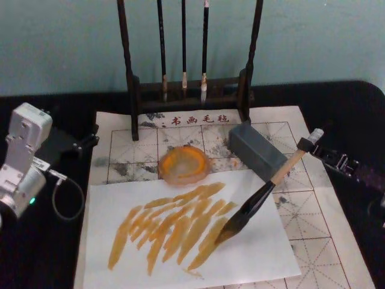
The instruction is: Pick up the brush from the inkstone, write on the paper, then place the brush back to its original position.
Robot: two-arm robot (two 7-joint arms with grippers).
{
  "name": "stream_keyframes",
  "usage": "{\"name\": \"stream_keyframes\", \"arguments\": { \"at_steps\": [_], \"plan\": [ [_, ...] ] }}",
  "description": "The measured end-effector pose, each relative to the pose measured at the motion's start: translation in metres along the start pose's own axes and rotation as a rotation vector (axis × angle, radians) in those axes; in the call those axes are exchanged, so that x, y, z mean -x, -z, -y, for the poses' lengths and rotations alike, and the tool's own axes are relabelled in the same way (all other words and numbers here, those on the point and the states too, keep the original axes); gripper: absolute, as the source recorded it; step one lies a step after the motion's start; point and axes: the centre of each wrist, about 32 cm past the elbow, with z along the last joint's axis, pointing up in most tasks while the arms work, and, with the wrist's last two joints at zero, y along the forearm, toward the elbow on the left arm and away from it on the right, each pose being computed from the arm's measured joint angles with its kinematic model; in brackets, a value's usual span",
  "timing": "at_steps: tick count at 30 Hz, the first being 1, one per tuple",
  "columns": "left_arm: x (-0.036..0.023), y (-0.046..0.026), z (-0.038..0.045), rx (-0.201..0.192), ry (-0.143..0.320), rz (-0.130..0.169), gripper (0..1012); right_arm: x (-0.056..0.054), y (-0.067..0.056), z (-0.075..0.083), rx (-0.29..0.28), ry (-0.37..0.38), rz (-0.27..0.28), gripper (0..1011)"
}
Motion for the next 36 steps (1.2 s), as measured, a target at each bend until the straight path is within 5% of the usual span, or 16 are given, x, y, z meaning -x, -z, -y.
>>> {"name": "stream_keyframes", "arguments": {
  "at_steps": [36],
  "plan": [
    [0.0, 0.0, 0.0, 0.0, 0.0, 0.0, 1001, -0.002, 0.006, -0.016, 0.143, -0.102, -0.011, 184]
  ]
}}
